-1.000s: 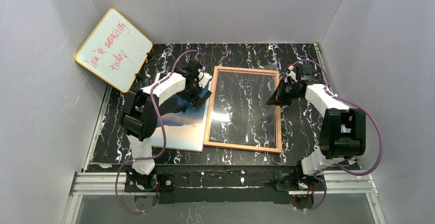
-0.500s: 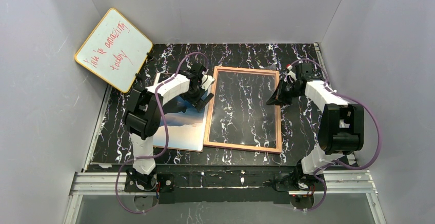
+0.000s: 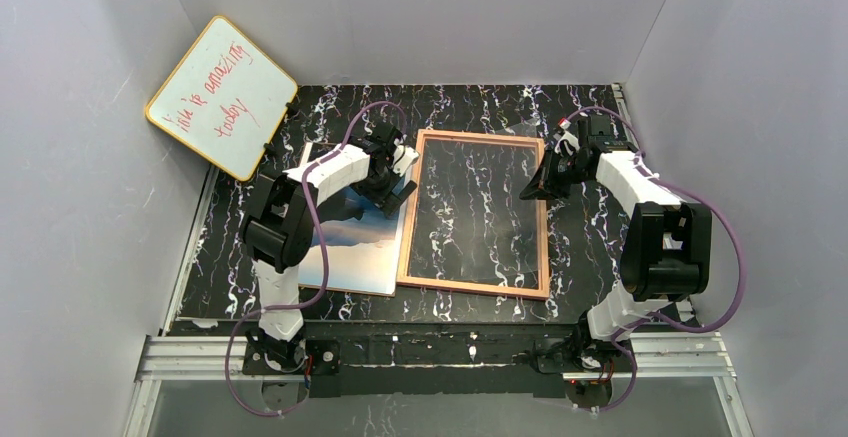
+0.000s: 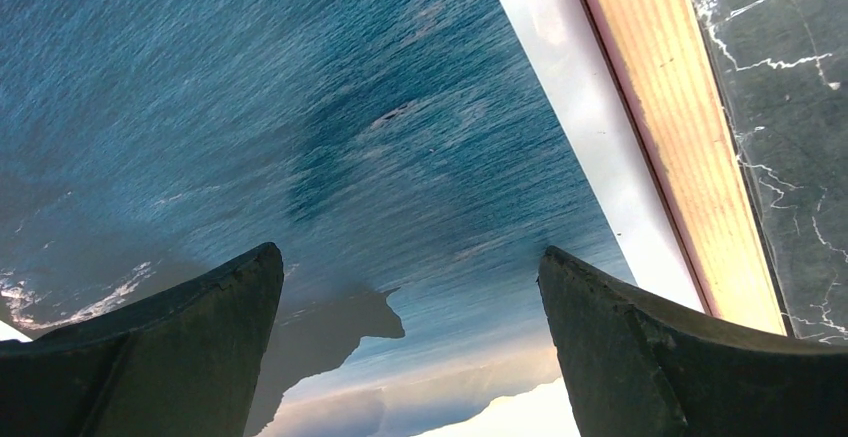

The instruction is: Put the photo into the frame

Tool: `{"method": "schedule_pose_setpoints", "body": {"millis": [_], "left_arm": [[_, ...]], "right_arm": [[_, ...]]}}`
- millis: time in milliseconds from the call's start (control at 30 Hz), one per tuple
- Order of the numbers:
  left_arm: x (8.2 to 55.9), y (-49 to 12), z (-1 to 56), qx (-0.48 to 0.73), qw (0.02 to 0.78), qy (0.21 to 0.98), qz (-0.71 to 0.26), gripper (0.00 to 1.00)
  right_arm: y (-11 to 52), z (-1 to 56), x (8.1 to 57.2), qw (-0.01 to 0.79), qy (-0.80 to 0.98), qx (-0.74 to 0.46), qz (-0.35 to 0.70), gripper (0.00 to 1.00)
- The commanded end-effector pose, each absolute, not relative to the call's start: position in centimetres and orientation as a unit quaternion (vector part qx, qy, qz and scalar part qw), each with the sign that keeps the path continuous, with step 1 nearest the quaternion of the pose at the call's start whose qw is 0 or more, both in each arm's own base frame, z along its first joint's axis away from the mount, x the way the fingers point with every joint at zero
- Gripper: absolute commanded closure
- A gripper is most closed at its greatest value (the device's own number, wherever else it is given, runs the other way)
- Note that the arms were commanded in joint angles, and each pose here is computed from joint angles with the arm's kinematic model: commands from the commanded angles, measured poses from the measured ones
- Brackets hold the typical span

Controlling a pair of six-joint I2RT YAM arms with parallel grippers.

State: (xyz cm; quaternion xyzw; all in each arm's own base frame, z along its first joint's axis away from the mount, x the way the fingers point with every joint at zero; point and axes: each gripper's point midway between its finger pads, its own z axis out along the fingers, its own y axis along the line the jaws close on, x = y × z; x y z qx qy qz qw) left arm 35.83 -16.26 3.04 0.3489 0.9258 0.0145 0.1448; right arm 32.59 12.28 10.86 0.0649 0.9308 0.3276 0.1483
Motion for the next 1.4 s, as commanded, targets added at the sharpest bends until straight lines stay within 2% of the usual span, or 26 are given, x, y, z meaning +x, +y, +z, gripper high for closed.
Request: {"method": "schedule_pose_setpoints", "body": {"millis": [0,467,833,1367], "left_arm": [[35.4,-16.9,3.4,0.348,0.151,0.925,0.0,0.02],[36.1,-17.3,3.6,0.343,0.164,0.925,-0.003,0.04],[35.1,-17.8,3.1,0.35,0.156,0.923,-0.018,0.06],[33.9,-18.8,3.1,0.385,0.164,0.908,-0.017,0.05]], "right_arm": [[12.7,11.5,32.8,0.155,0.925,0.055,0.343,0.99],[12.8,11.7,32.6,0.159,0.922,0.054,0.349,0.99],[13.2,13.9,32.8,0.216,0.902,0.052,0.369,0.99],[13.3,14.6,33.3,0.241,0.892,0.053,0.377,0.99]]}}
